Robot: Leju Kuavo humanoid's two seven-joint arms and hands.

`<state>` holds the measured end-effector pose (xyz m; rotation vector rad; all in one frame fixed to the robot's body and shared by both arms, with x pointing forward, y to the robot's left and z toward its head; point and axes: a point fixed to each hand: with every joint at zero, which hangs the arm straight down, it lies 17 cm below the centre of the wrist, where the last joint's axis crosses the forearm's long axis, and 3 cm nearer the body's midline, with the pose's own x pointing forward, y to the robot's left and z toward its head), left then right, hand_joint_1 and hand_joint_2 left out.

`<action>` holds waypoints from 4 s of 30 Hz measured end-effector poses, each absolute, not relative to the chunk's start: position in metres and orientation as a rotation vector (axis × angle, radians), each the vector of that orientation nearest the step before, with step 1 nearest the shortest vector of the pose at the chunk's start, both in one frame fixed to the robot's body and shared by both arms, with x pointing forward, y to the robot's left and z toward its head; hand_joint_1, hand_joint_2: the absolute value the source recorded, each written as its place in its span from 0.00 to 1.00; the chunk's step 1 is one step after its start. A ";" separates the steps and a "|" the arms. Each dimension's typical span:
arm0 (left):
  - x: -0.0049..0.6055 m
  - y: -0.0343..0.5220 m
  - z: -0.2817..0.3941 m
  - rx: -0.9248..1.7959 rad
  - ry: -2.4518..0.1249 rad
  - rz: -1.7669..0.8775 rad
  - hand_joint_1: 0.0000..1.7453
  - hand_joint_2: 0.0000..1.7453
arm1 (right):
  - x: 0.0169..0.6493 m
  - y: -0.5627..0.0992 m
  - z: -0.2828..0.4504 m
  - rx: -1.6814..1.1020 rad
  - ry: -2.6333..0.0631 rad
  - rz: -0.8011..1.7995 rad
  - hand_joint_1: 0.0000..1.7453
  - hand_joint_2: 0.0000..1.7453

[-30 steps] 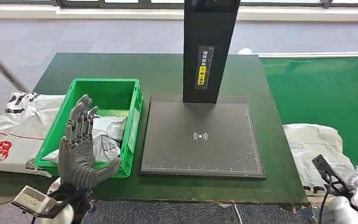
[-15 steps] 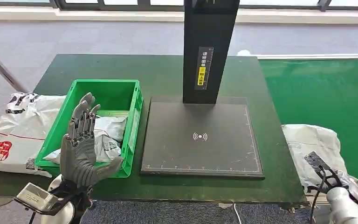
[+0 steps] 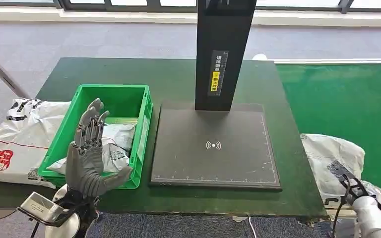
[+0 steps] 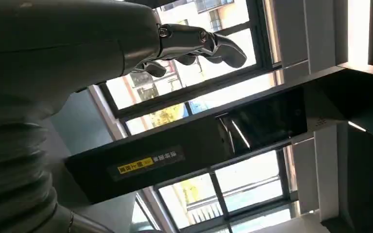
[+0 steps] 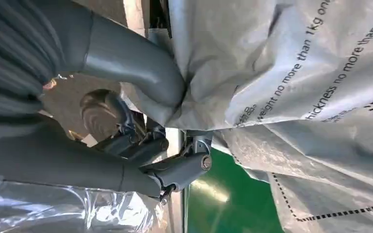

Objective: Moved the parcel from conveyor to table for the left to box.

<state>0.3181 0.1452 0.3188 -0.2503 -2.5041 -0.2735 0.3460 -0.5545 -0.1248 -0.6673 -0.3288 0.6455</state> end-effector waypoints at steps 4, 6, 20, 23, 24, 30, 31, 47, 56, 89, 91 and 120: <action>0.320 0.144 0.323 -0.261 -2.508 -0.276 0.00 1.00 | 0.341 -0.551 -0.128 -0.616 -0.308 0.627 1.00 1.00; 0.321 0.144 0.323 -0.262 -2.507 -0.278 0.00 1.00 | 0.340 -0.550 -0.129 -0.600 -0.307 0.616 1.00 1.00; 0.318 0.142 0.318 -0.224 -2.494 -0.301 0.00 1.00 | 0.373 -0.555 -0.108 -0.670 -0.554 0.547 1.00 1.00; 0.309 0.144 0.319 -0.187 -2.501 -0.307 0.00 1.00 | 0.418 -0.576 -0.048 -0.878 -0.832 0.507 1.00 1.00; 0.307 0.144 0.319 -0.185 -2.501 -0.307 0.00 1.00 | 0.430 -0.584 -0.022 -0.941 -0.919 0.476 1.00 1.00; 0.298 0.142 0.320 -0.184 -2.507 -0.292 0.00 1.00 | 0.453 -0.566 0.165 -1.262 -1.387 0.323 1.00 1.00; 0.298 0.142 0.321 -0.184 -2.510 -0.289 0.00 1.00 | 0.453 -0.551 0.197 -1.317 -1.460 0.328 1.00 1.00; 0.293 0.140 0.328 -0.199 -2.527 -0.255 0.00 1.00 | 0.414 -0.429 0.371 -1.546 -1.985 0.302 1.00 1.00; 0.292 0.137 0.335 -0.235 -2.558 -0.246 0.00 1.00 | 0.439 -0.326 0.350 -1.248 -2.126 0.524 1.00 1.00; 0.302 0.131 0.344 -0.266 -2.573 -0.244 0.00 1.00 | 0.504 -0.113 0.164 -0.567 -1.876 1.165 0.00 0.00; 0.303 0.131 0.344 -0.267 -2.574 -0.245 0.00 1.00 | 0.503 -0.109 0.160 -0.550 -1.866 1.180 0.00 0.00; 0.412 0.124 0.244 0.524 -2.175 -0.962 0.00 1.00 | 0.377 -0.223 0.263 0.011 -2.239 0.240 0.00 1.00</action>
